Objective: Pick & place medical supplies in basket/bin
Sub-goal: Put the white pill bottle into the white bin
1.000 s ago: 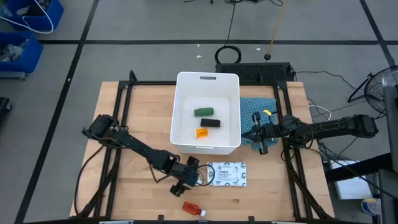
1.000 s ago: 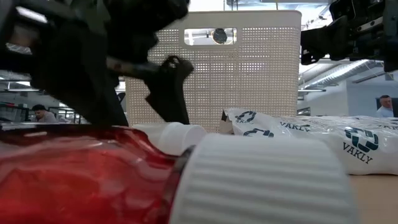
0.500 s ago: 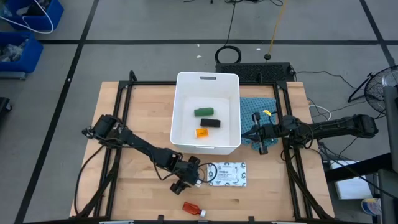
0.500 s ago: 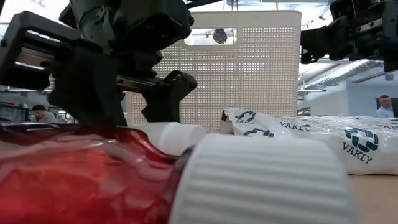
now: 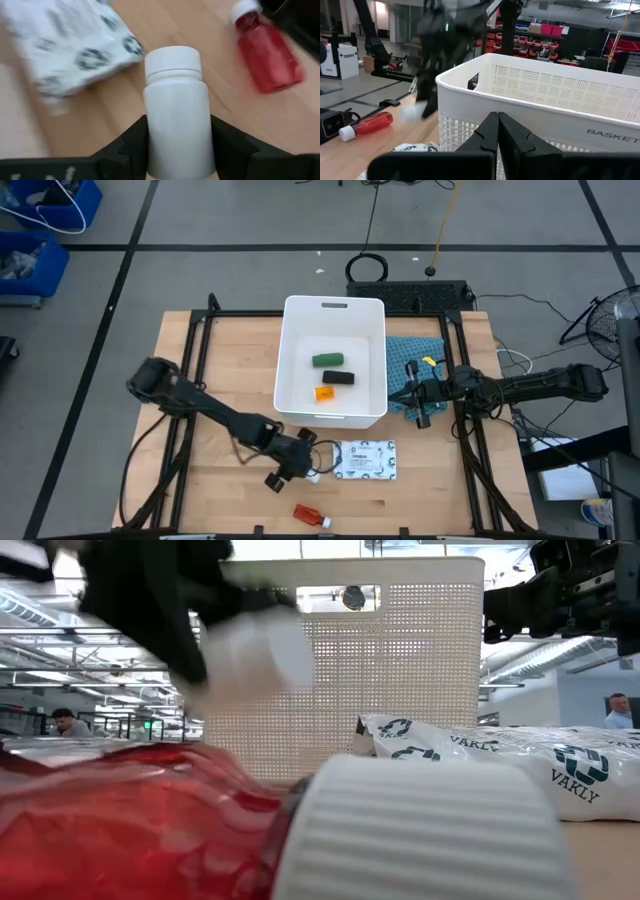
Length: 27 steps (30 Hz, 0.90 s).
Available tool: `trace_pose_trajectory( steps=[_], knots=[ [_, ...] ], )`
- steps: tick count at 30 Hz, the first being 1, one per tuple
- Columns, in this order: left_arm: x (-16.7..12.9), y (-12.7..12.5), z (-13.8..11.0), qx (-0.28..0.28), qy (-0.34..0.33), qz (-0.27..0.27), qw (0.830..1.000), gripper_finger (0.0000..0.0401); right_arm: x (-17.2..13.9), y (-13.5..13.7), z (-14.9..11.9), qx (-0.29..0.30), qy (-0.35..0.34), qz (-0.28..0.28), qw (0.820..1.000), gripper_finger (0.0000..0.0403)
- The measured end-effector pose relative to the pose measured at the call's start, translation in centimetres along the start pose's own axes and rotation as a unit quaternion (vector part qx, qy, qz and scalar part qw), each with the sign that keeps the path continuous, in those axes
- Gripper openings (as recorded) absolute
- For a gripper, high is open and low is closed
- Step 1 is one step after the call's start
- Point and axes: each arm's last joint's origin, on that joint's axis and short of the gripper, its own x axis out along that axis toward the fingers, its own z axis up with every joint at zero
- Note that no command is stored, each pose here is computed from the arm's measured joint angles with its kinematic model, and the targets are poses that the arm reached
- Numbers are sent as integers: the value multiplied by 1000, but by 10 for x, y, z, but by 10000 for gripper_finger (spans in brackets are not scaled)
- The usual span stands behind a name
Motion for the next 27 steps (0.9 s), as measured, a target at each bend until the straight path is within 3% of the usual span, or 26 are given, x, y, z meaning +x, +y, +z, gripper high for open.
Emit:
trace_pose_trajectory(
  steps=[8, 11, 15, 18, 21, 24, 27],
  knots=[
    [-111, -26, 15, 43, -57, 127, 989, 183, 0, 0, -1, 2, 4, 1, 1000, 0],
    [-152, -27, 8, 34, -88, 187, 978, 170, 0, 0, -1, 2, 3, 2, 1000, 0],
    [-195, -26, -24, 19, -136, 252, 958, 170, 0, 0, -1, 2, 4, 2, 1000, 0],
    [-211, -23, -57, -10, -187, 302, 935, 179, 0, 0, -1, 2, 4, 2, 1000, 0],
    [-216, -19, -89, -39, -260, 351, 898, 185, 0, 0, -1, -2, 3, 2, 1000, 0],
    [-209, -16, -118, -62, -312, 385, 866, 178, 0, 0, -1, -4, 3, 2, 1000, 0],
    [-196, -14, -143, -84, -333, 407, 846, 171, 0, 0, -1, -4, 3, 2, 1000, 0]
  ],
)
